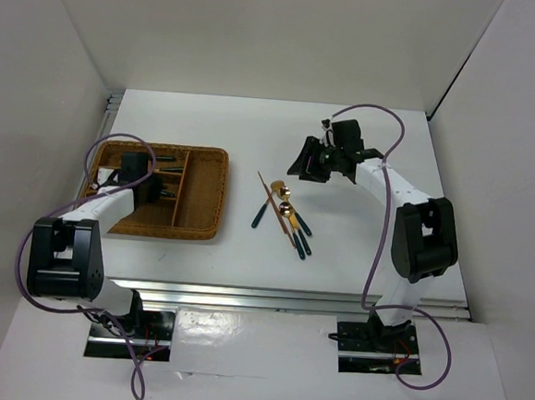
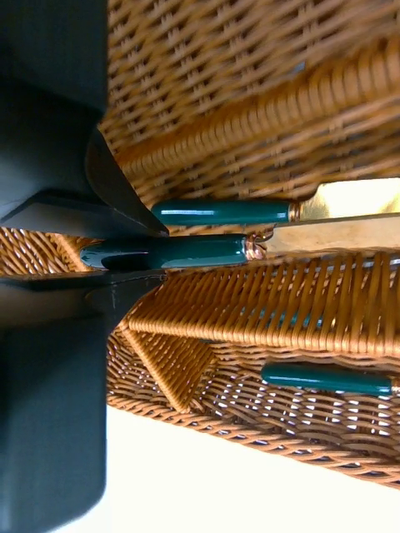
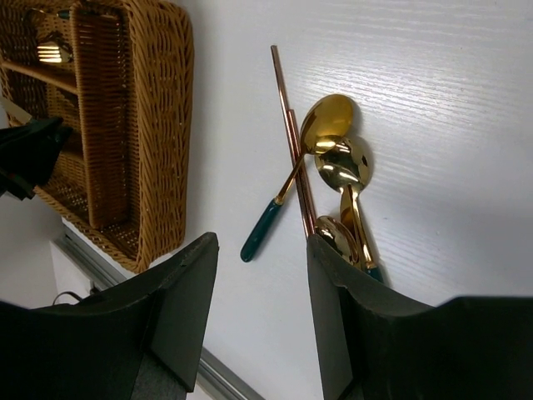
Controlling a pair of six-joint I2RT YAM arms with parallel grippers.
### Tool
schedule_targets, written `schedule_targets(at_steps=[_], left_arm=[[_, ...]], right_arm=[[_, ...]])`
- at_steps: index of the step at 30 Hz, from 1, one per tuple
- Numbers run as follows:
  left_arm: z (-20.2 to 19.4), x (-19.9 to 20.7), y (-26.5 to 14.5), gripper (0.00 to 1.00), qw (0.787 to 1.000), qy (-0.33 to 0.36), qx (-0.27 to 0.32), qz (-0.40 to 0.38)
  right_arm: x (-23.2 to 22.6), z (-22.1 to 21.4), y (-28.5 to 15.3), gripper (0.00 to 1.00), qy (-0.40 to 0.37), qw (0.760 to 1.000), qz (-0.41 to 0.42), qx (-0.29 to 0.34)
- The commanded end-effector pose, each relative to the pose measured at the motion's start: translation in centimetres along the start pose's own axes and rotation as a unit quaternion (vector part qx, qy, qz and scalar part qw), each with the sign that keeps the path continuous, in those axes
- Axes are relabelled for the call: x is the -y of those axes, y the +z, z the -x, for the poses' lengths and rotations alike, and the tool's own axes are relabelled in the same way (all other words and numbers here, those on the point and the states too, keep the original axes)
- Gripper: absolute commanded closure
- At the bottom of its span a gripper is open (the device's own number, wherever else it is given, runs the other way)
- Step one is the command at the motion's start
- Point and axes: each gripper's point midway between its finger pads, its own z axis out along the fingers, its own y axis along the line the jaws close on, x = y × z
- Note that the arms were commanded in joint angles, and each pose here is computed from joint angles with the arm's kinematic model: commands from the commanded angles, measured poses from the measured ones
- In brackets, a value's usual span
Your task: Sort the eating utensils into containers
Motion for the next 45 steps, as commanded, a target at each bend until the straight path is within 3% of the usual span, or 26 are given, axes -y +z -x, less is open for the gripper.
schedule_targets(at_steps=[1,4,9,16,20,23,26,30,32,36,45], left_arm=[[0.1,2.3,-0.1,0.65,1.000,-0.010,-0.007,-0.013],[-0.2,2.5,-0.4,0.59,1.000,-0.009,-0.018,-0.014],[-0.2,2.8,-0.5,0.37,1.000,-0.015,-0.018,-0.013],[-0.3,4.9,-2.9,0.30,0.998,0.014,-0.037,-0.043],[-0.9,8.5,-5.2,0.30,0.981,0.134,-0.061,-0.123],[-2.8,11.8,-7.1,0.30,0.950,0.216,-0.103,-0.199],[-6.4,13.4,-8.8,0.32,0.894,0.319,-0.160,-0.272],[-11.7,14.9,-12.2,0.32,0.813,0.420,-0.205,-0.347],[-14.7,15.4,-14.4,0.32,0.759,0.482,-0.213,-0.382],[-19.5,13.5,-14.8,0.33,0.680,0.576,-0.239,-0.386],[-23.8,9.5,-14.2,0.34,0.645,0.612,-0.278,-0.363]], right_arm=[[-0.4,1.3,-0.2,0.46,-0.018,1.000,0.004,0.010],[-0.4,1.4,0.0,0.46,-0.022,1.000,0.004,0.010],[0.1,1.0,0.1,0.46,-0.023,1.000,-0.005,0.005],[2.1,-0.6,0.7,0.46,-0.021,0.999,-0.032,-0.012],[3.9,-1.8,1.0,0.47,-0.026,0.997,-0.062,-0.027],[5.1,-3.4,1.3,0.51,-0.021,0.995,-0.083,-0.042],[5.7,-5.4,1.5,0.51,-0.027,0.993,-0.099,-0.062],[5.1,-5.9,1.8,0.54,-0.029,0.993,-0.095,-0.066],[4.3,-5.5,1.9,0.54,-0.036,0.994,-0.089,-0.062],[3.5,-5.5,2.0,0.54,-0.039,0.994,-0.090,-0.054],[6.8,-8.0,1.4,0.57,-0.029,0.985,-0.152,-0.074]])
